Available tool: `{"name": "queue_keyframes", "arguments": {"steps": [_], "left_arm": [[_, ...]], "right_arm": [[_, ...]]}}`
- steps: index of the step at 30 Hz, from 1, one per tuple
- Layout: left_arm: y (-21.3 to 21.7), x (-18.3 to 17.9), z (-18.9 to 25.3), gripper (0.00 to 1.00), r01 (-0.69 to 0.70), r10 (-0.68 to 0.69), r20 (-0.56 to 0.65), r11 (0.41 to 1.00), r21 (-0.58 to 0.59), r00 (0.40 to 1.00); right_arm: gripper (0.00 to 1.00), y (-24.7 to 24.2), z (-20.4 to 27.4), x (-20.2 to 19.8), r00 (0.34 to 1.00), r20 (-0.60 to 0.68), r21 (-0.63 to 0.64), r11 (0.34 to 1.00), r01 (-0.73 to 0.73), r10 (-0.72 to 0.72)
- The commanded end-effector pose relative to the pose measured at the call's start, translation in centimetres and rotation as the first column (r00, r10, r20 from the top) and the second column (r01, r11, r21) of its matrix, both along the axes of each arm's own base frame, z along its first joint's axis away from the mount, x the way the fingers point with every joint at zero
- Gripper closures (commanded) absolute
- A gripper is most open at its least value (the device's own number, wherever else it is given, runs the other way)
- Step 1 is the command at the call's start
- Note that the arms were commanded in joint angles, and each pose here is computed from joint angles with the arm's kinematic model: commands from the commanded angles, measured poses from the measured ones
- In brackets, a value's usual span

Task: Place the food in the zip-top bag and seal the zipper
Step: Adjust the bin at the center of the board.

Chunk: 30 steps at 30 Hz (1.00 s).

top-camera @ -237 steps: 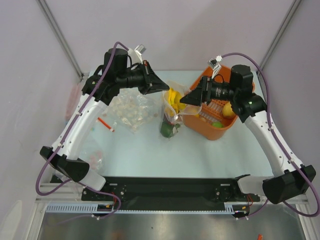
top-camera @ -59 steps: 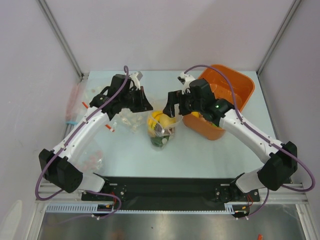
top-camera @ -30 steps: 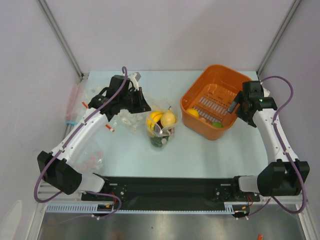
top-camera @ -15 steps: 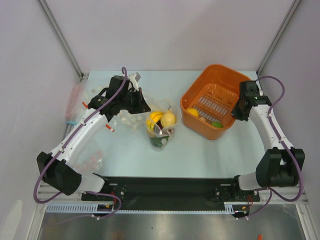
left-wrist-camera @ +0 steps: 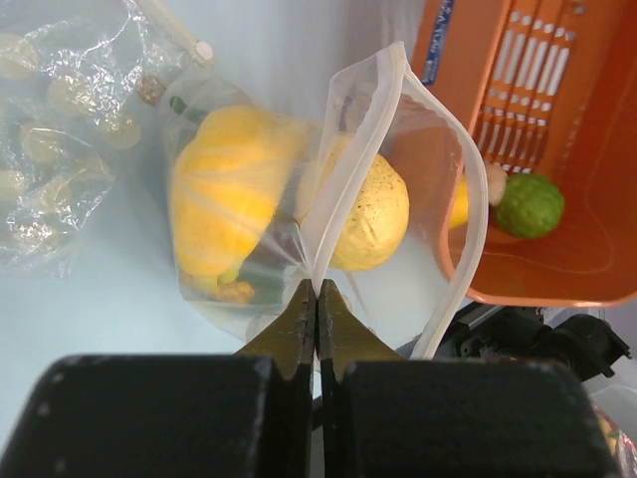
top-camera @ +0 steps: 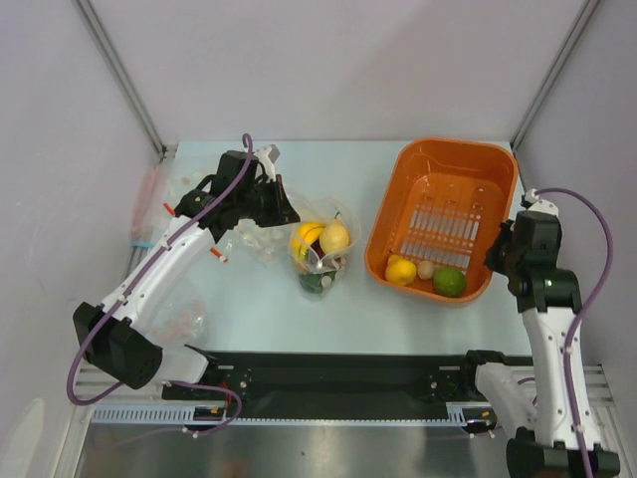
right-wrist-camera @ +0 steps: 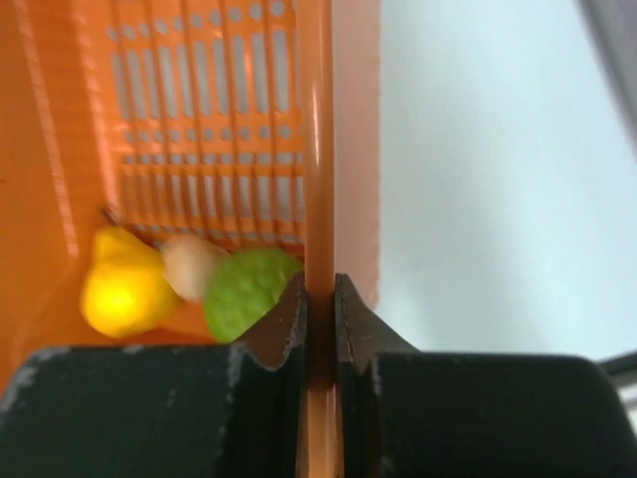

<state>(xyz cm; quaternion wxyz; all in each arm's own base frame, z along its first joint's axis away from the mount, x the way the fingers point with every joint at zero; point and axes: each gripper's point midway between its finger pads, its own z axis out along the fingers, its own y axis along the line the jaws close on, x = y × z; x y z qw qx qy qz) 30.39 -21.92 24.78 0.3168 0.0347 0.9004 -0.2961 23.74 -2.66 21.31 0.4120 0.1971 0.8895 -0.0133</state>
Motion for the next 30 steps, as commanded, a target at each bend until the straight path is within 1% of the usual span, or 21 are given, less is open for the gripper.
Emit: {"name": "queue_keyframes", "arguments": {"steps": [1, 5, 6, 7, 9, 11, 17, 20, 21, 23, 24, 25, 28, 30], "left_arm": [[0.2, 0.4, 2.4, 1.00, -0.009, 0.011, 0.072, 1.000, -0.029, 0.997], [0.1, 0.3, 2.3, 1.00, -0.006, 0.008, 0.064, 0.999, -0.034, 0.998], [0.1, 0.2, 2.2, 1.00, -0.005, 0.007, 0.061, 0.999, -0.036, 0.998], [0.1, 0.2, 2.2, 1.00, -0.004, 0.007, 0.061, 0.999, -0.039, 0.998], [0.0, 0.3, 2.2, 1.00, -0.003, 0.005, 0.060, 0.999, -0.041, 0.998], [-0.1, 0.3, 2.3, 1.00, -0.002, 0.005, 0.064, 0.999, -0.043, 0.998], [0.0, 0.3, 2.4, 1.00, -0.005, 0.008, 0.069, 0.999, -0.044, 0.998], [0.2, 0.2, 2.5, 1.00, -0.009, 0.012, 0.072, 0.999, -0.043, 0.997], [0.2, 0.2, 2.6, 1.00, -0.011, 0.014, 0.075, 0.999, -0.042, 0.997], [0.3, 0.2, 2.6, 1.00, -0.012, 0.015, 0.079, 0.999, -0.040, 0.997], [0.3, 0.1, 2.6, 1.00, -0.012, 0.015, 0.078, 0.999, -0.040, 0.997], [0.3, 0.1, 2.6, 1.00, -0.012, 0.015, 0.078, 0.999, -0.040, 0.997], [0.3, 0.1, 2.8, 1.00, -0.012, 0.015, 0.082, 0.999, -0.042, 0.997], [0.3, 0.1, 2.8, 1.00, -0.011, 0.015, 0.083, 0.999, -0.041, 0.996]], "right_arm": [[1.00, 0.2, 7.9, 1.6, 0.941, 0.329, -0.076, 0.996, -0.052, 0.074], [1.00, 0.9, 11.9, 1.3, 0.865, 0.465, -0.176, 0.977, -0.118, 0.188], [1.00, 0.9, 13.3, 1.4, 0.832, 0.513, -0.212, 0.970, -0.116, 0.212], [1.00, 0.9, 13.7, 1.0, 0.812, 0.541, -0.224, 0.968, -0.110, 0.218], [1.00, 0.8, 14.6, 0.9, 0.788, 0.571, -0.247, 0.963, -0.103, 0.231], [1.00, 1.0, 14.7, 1.1, 0.787, 0.559, -0.272, 0.954, -0.124, 0.261], [1.00, 1.2, 14.2, 1.4, 0.802, 0.542, -0.246, 0.960, -0.134, 0.251], [1.00, 1.5, 12.6, 2.0, 0.849, 0.472, -0.197, 0.967, -0.162, 0.238], [1.00, 1.4, 11.1, 2.4, 0.882, 0.412, -0.172, 0.970, -0.172, 0.229], [1.00, 1.9, 11.1, 2.6, 0.892, 0.387, -0.138, 0.971, -0.193, 0.233], [1.00, 1.9, 9.7, 3.0, 0.920, 0.330, -0.094, 0.977, -0.189, 0.210], [1.00, 1.8, 9.9, 3.1, 0.927, 0.320, -0.079, 0.980, -0.181, 0.197], [1.00, 2.1, 7.8, 3.7, 0.958, 0.228, -0.001, 0.985, -0.175, 0.171], [1.00, 2.0, 7.1, 4.2, 0.967, 0.205, 0.035, 0.986, -0.160, 0.150]]}}
